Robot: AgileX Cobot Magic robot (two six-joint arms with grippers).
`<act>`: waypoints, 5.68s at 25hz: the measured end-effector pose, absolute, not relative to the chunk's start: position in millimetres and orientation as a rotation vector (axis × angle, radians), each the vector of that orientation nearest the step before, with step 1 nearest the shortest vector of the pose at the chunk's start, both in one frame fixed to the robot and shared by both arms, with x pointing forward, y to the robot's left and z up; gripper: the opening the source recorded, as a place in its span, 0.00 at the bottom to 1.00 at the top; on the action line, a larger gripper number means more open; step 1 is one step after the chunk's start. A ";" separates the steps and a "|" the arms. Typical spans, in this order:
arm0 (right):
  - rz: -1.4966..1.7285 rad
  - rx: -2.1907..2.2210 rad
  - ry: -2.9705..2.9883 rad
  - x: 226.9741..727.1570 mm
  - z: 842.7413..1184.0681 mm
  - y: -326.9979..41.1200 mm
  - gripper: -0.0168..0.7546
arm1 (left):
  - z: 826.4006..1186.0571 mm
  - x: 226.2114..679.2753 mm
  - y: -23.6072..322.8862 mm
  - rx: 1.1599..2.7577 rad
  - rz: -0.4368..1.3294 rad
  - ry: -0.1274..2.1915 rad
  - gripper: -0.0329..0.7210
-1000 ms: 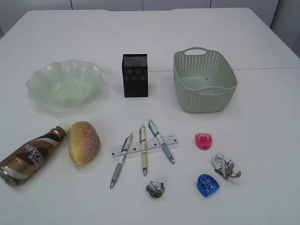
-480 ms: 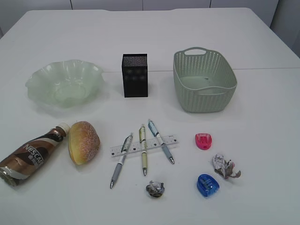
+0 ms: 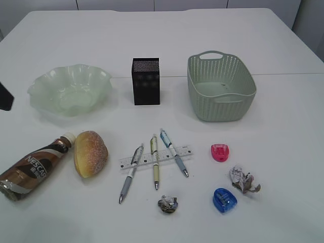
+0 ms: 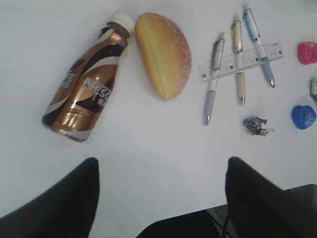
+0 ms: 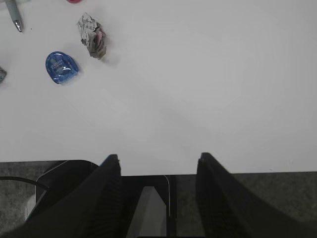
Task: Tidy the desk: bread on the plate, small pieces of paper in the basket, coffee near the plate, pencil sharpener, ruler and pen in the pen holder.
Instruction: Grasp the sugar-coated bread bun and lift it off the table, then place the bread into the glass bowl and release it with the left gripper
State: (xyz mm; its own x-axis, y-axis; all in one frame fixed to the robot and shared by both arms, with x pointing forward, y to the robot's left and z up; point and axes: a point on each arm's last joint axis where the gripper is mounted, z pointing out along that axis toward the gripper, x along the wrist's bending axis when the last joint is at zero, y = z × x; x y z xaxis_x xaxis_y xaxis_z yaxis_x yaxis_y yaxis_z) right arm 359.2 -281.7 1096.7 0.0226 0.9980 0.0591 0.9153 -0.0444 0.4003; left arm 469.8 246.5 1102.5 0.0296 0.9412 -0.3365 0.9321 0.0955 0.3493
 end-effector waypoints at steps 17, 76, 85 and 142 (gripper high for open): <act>0.182 2.184 2.153 426.4 1056.6 -268.7 0.49 | 1042.5 565.6 161.7 1.973 -0.032 1.935 0.83; 0.204 2.150 2.225 430.6 1052.7 -265.0 0.49 | 907.6 606.8 147.0 1.938 -0.202 2.296 0.67; 0.204 2.148 2.227 430.6 1052.7 -265.0 0.49 | 907.8 607.5 148.4 1.959 -0.177 2.288 0.33; 0.270 2.121 2.212 435.2 1053.4 -263.5 0.49 | 1029.0 736.3 206.4 2.001 0.816 1.818 0.31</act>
State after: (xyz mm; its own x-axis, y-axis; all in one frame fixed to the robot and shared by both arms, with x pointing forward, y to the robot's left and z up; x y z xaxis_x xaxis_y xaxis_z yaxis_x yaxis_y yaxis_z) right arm 435.2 -263.5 1053.4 -0.0480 0.9961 0.0742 0.9847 0.0347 0.1708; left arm 736.3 206.4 1029.0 0.0288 0.9797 0.1982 0.7993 -0.1416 0.5840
